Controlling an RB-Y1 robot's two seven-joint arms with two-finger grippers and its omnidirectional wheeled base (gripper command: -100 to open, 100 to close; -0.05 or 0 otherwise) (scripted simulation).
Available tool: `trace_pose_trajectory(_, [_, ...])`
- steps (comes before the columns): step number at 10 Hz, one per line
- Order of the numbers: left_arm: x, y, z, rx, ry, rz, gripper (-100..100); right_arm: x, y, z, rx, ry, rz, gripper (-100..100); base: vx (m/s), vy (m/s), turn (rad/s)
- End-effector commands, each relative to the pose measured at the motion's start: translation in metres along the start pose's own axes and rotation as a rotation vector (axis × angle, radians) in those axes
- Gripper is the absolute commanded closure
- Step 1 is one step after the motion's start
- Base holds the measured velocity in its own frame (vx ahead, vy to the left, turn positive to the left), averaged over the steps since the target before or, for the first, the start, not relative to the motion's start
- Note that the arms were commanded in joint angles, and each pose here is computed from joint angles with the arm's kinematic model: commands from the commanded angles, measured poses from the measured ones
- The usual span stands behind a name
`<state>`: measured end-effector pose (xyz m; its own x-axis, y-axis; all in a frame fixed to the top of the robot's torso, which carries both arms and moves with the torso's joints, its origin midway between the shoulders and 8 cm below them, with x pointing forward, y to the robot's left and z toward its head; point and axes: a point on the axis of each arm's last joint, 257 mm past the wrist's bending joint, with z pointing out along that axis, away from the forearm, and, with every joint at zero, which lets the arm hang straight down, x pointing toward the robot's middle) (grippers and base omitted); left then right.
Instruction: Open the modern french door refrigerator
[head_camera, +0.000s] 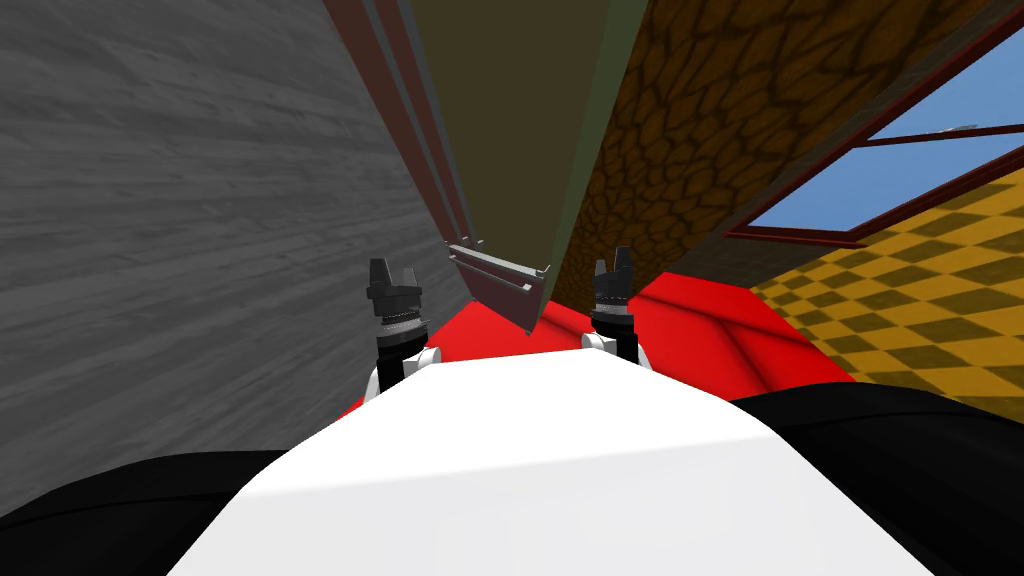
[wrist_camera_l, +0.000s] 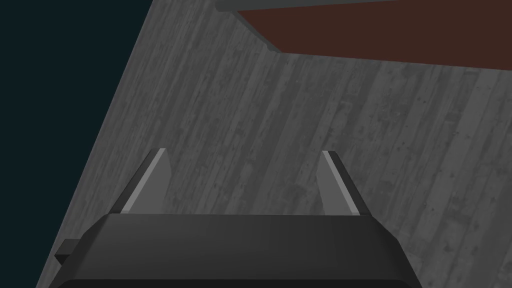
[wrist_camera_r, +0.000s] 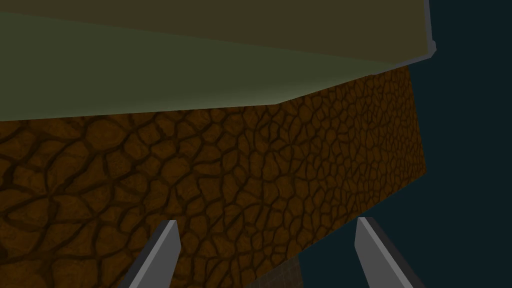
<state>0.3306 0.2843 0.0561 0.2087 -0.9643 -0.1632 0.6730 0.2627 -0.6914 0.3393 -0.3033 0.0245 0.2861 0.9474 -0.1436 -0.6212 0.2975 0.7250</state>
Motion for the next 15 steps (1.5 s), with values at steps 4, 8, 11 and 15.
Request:
trace_pose_trajectory(4, [0.014,0.018,-0.004,-0.022,0.060,0.017,-100,0.000,0.000,0.000,0.000,0.000,0.000,0,0.010,-0.014,-0.031])
trace_pose_trajectory(8, [0.030,0.049,-0.014,-0.064,0.103,0.029,-100,0.000,0.000,0.000,0.001,0.000,0.000,0,0.036,-0.049,-0.062])
trace_pose_trajectory(11, [0.042,0.075,-0.024,-0.103,0.130,0.034,-100,0.000,0.000,0.000,0.001,0.000,0.000,0,0.041,-0.052,-0.070])
trace_pose_trajectory(15, [0.060,0.107,-0.039,-0.152,0.165,0.038,-100,0.000,0.000,0.000,0.001,0.000,0.000,0,0.039,-0.048,-0.066])
